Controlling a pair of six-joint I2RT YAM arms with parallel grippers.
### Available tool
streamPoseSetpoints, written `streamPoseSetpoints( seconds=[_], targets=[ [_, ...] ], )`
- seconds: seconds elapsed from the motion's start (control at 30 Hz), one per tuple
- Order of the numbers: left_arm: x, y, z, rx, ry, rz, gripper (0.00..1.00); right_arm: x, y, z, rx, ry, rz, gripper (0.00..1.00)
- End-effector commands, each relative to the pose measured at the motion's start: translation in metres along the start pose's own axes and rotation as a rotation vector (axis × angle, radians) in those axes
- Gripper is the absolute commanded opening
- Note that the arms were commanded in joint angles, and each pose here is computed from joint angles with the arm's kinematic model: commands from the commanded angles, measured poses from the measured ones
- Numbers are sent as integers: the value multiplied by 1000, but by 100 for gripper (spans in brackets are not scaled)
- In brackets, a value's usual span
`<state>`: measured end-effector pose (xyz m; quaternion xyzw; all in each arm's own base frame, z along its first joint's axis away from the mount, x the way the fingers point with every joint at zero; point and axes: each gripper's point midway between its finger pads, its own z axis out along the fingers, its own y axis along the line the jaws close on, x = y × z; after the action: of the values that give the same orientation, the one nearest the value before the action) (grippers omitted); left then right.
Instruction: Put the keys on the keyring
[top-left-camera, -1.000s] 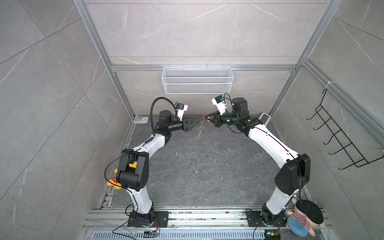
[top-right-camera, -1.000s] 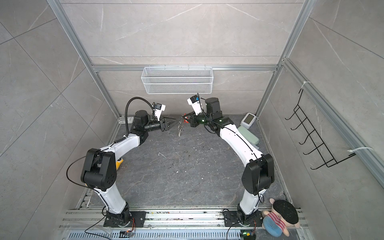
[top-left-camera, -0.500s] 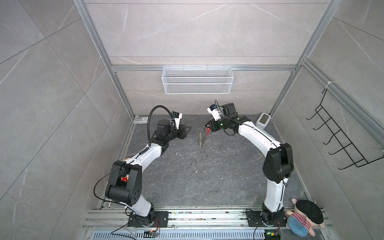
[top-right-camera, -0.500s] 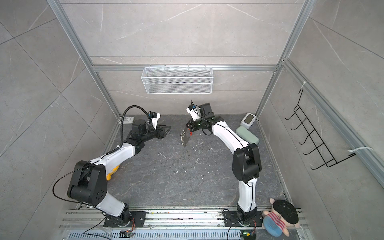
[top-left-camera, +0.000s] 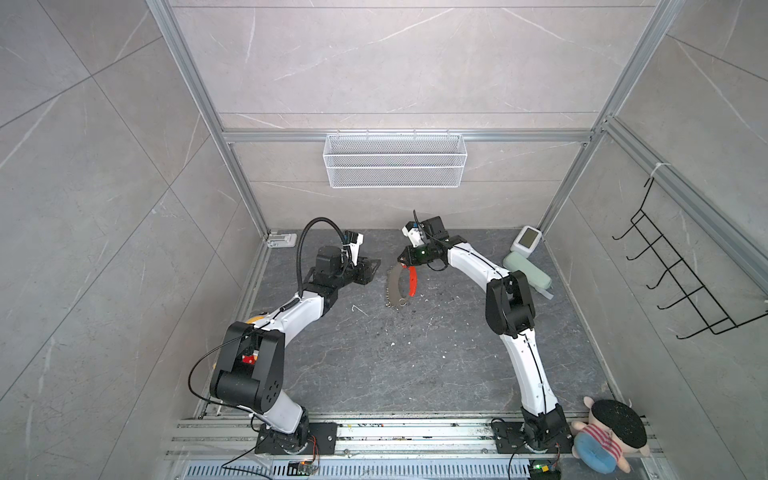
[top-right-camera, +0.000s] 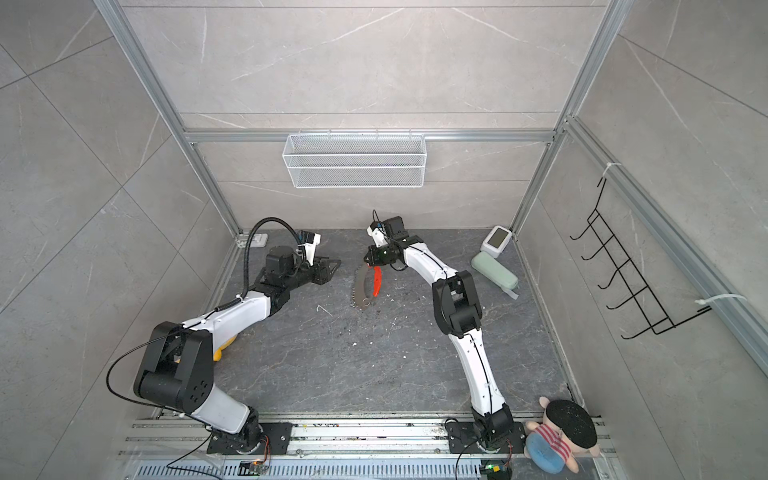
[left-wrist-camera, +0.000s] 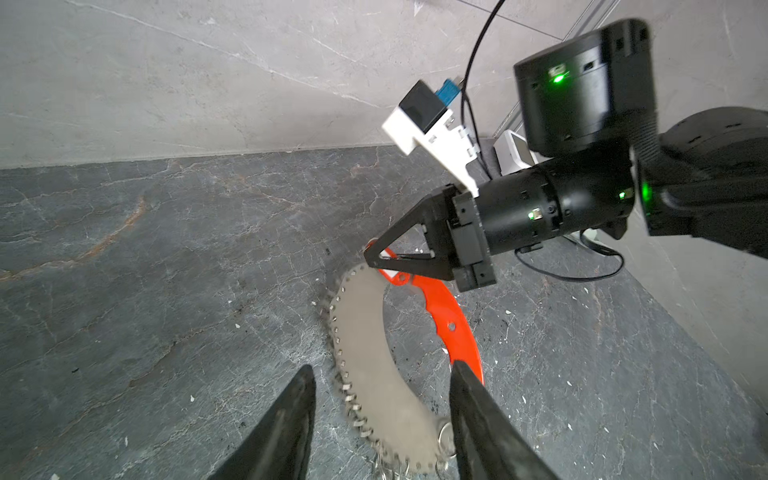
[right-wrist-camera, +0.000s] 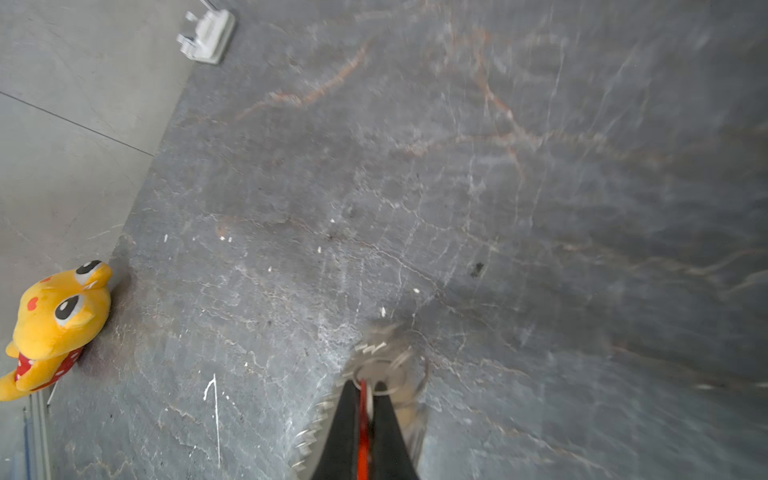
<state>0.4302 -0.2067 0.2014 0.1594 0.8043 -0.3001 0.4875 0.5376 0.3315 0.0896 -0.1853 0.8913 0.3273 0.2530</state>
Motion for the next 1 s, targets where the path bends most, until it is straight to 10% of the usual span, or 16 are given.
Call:
streamPoseSetpoints(
  seconds=[0.0,0.2,0.33,0.43,0.6,0.73,0.97],
  targets=[
    [-24,-9,-8,17,-74,15,53,-3,8,5,-12,14,28,0],
    [-26,-9,-8,18,-78,9,53,5,-2,9,30,51,40,1],
    [-26,-7,-16,-15,-75,2,57,2,5,-1,25,54,55,29],
    [-22,-1,-24,-72,-64,-14,100,-7,24,-24,1,39,27,41],
    [-8,20,-42,-226,-16,-45,100,-22,45,-99,59,-65,-88,47],
    [7,44,-56,-379,5,-7,100,-15,8,-171,347,-263,-151,50],
    [38,104,-97,-775,41,-22,100,88,-115,-299,1033,-564,86,70]
  ],
)
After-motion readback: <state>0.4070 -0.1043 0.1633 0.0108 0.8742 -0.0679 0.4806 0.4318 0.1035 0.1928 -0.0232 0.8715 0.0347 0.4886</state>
